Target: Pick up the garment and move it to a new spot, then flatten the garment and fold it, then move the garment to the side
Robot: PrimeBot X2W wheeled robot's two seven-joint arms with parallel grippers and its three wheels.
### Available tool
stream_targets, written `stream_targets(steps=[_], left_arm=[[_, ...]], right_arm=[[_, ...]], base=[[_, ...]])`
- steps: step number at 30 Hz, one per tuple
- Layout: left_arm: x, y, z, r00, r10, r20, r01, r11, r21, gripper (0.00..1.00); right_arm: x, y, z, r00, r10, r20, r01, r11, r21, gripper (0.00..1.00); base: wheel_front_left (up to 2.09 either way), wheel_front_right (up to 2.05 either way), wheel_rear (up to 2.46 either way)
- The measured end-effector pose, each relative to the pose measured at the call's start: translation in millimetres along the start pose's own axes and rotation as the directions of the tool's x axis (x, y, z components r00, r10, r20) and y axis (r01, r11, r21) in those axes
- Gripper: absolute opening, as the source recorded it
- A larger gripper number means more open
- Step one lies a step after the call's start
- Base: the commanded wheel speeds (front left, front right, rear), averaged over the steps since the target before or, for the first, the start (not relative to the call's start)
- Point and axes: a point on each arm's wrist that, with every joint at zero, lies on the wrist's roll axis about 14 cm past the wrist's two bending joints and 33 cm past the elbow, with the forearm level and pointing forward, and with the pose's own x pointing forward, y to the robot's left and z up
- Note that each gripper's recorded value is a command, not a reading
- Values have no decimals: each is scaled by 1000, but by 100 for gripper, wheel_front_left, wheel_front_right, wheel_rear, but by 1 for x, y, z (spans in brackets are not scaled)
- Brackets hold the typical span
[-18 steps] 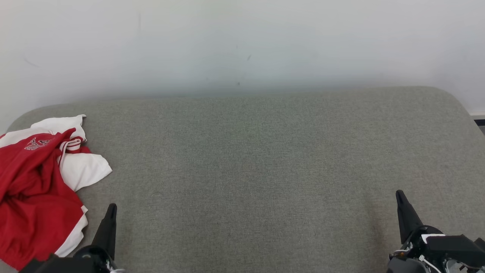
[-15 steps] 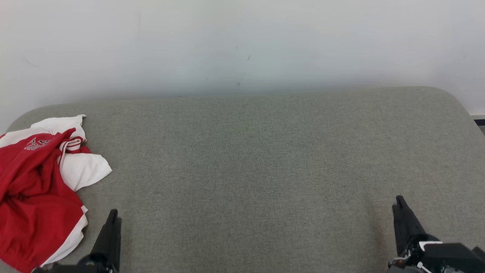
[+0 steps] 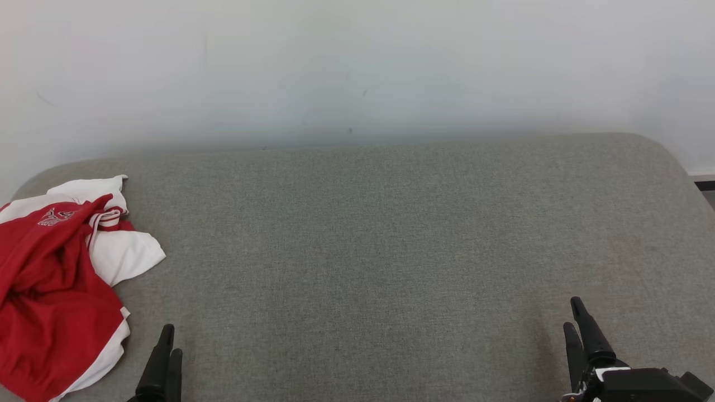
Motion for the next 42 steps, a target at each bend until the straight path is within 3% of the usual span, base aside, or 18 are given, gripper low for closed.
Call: stream_targets(steps=[11,20,29,42], left_arm=[[-7,3,1,1000,11,22,-13,991,133,100],[-13,4,0,999,20,30,-28,950,311,100],[-18,0,0,999,11,42,-30,871,490,100],[-20,-1,2,999,-9,52,-29,727,686,100]], right_arm=[[-3,-4,-4,1000,-14,1,14,980,-199,100],[-7,-6,-9,1000,-18,-12,11,907,-420,100],[-11,-7,-14,1000,-11,-25,-6,806,-592,100],[-12,-13,-21,998,-25,-51,-20,674,-738,100]], base=[[0,0,0],[0,0,0],[0,0,0],[0,0,0]])
